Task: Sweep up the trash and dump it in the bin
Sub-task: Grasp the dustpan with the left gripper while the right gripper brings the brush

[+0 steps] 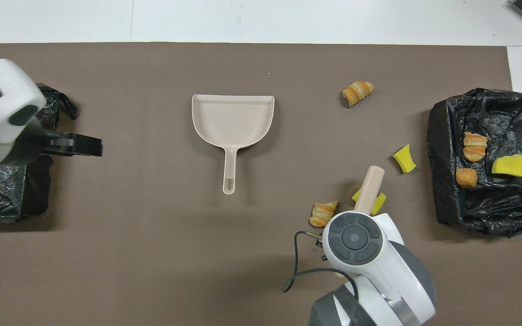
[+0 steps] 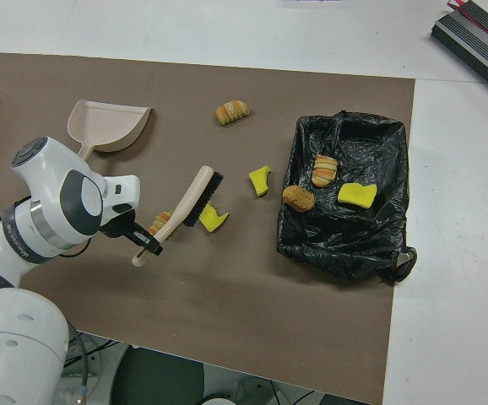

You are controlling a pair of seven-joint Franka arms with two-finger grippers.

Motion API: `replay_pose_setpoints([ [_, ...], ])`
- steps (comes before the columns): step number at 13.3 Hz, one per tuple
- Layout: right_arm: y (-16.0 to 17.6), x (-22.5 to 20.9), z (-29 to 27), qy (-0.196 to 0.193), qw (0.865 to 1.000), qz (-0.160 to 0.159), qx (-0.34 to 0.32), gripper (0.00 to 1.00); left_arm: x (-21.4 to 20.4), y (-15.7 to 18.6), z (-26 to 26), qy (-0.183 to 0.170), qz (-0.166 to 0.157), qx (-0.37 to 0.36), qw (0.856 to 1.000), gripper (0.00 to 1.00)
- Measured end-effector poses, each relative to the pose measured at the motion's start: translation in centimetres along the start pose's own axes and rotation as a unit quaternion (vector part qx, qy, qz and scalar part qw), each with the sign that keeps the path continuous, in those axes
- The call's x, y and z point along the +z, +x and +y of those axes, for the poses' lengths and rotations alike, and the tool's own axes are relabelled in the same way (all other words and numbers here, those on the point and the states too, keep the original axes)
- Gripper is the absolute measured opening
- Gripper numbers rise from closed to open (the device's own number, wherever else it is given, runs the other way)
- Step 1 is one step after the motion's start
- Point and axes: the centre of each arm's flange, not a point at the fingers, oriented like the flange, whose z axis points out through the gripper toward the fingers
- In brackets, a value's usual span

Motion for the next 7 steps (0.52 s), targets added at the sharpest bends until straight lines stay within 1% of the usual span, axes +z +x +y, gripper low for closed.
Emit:
replay_pose_setpoints([
  [2, 3.3, 1.2, 2.7, -0.02, 0.999, 0.01, -0.041, 0.26, 5.9, 0.8, 5.1, -0.005, -0.017, 0.007, 1.0, 1.0],
  [4, 5.8, 2.3, 4.9, -0.044, 0.995, 0.024, -0.088, 0.26, 11.9, 1.0, 8.9, -0.005, -0.037, 0.008, 0.999, 1.0],
  [5, 6.7, 2.6, 5.7, -0.055, 0.992, 0.033, -0.104, 0.26, 14.4, 1.0, 10.2, -0.006, -0.04, 0.006, 0.999, 1.0],
  [7, 8.2, 3.4, 7.0, -0.077, 0.988, 0.046, -0.128, 0.26, 18.0, 1.0, 11.2, -0.007, -0.044, 0.003, 0.999, 1.0],
])
